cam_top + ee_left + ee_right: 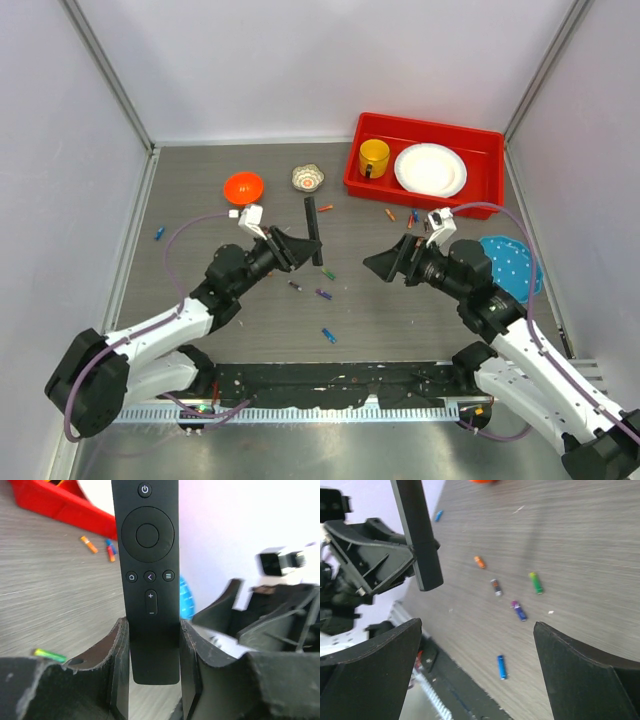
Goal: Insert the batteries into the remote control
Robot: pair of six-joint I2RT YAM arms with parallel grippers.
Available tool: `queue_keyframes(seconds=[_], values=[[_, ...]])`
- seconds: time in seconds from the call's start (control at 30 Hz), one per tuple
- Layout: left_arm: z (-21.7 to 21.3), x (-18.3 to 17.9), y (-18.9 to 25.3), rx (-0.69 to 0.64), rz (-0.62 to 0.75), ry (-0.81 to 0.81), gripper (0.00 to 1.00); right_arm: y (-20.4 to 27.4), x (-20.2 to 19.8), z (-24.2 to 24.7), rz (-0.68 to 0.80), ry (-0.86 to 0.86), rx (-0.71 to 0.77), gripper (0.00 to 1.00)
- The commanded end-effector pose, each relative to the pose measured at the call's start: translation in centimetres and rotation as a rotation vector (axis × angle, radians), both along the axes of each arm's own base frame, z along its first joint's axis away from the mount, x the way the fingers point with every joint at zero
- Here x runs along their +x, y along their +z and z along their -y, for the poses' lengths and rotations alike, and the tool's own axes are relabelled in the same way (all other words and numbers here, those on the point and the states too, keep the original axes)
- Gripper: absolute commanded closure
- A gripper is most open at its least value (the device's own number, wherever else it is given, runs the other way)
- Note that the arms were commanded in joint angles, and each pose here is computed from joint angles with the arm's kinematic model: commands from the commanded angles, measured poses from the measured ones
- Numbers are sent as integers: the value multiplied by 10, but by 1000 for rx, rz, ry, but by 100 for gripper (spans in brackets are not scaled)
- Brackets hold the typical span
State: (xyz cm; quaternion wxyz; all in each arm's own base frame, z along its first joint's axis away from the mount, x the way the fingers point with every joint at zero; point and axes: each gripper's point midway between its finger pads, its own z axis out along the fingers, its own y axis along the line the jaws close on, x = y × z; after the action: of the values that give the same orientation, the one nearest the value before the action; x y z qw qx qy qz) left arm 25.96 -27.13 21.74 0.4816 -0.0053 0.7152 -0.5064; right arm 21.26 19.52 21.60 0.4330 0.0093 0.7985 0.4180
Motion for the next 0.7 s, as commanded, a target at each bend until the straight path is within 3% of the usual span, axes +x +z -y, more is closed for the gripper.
queue_keyframes(seconds=[0.0,0.33,0.67], values=[[-15,-22,95,-408,176,-35,100,37,-23,-35,78,230,221,0],[-11,-41,96,-595,173,-178,100,50,-24,-57,91,341,366,0],[2,-40,96,-596,160,-247,100,39,-14,-77,91,372,275,5]])
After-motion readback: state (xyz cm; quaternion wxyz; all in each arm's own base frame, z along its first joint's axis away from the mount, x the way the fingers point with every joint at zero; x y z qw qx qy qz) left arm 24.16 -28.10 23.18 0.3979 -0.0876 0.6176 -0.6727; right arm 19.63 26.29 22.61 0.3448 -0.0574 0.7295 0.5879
